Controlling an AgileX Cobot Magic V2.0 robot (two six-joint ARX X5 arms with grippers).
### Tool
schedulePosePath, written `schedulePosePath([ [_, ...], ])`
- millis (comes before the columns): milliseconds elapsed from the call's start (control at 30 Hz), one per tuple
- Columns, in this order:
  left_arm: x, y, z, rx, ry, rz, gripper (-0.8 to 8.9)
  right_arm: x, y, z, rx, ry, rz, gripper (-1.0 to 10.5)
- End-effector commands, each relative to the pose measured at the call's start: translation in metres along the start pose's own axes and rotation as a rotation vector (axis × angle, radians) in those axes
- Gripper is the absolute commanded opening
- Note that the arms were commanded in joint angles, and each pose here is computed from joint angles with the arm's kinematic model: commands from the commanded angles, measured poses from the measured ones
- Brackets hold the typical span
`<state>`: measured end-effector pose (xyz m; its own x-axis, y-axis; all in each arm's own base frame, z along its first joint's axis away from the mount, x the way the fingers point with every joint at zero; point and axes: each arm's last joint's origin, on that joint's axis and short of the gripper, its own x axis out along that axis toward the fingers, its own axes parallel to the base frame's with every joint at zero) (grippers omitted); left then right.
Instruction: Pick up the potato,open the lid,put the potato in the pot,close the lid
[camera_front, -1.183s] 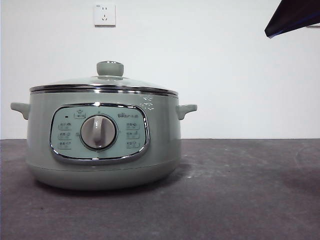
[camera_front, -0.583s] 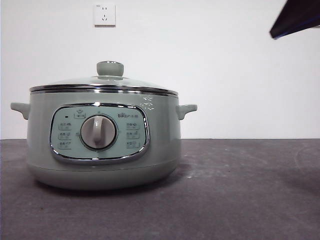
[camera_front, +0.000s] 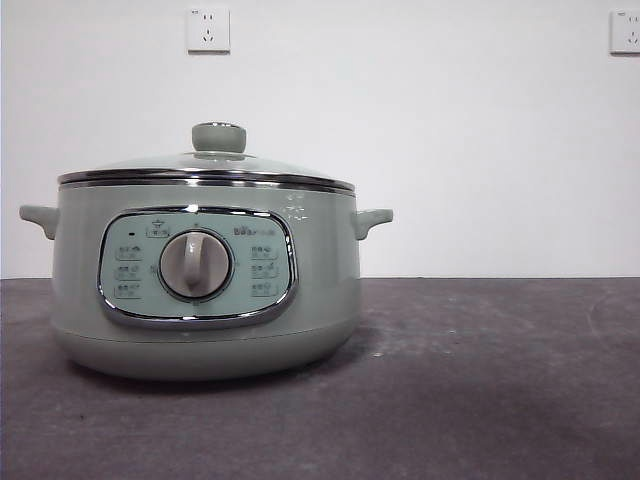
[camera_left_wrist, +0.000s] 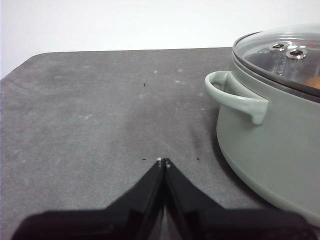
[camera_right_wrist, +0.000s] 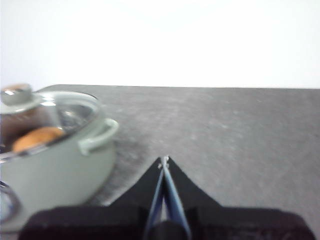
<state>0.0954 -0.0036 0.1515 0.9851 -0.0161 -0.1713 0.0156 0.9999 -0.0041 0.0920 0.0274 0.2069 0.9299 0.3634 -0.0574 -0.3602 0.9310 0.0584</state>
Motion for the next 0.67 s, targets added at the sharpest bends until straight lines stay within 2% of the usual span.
schedulePosePath([
  [33, 0.001, 0.0, -0.004, -0.002, 0.011, -0.003, -0.03, 0.0, -0.005, -0.021, 0.003, 0.006, -0.031, -0.2],
  [333, 0.001, 0.0, -0.004, -0.002, 0.011, -0.003, -0.03, 0.003, -0.009, -0.053, 0.023, 0.061, -0.054, -0.2],
  [467, 0.001, 0.0, -0.004, -0.002, 0.011, -0.003, -0.03, 0.003, -0.009, -0.058, 0.032, 0.108, -0.056, -0.2],
  [667, 0.001, 0.0, -0.004, -0.002, 0.011, -0.003, -0.03, 0.003, -0.009, -0.058, 0.031, 0.105, -0.064, -0.2],
])
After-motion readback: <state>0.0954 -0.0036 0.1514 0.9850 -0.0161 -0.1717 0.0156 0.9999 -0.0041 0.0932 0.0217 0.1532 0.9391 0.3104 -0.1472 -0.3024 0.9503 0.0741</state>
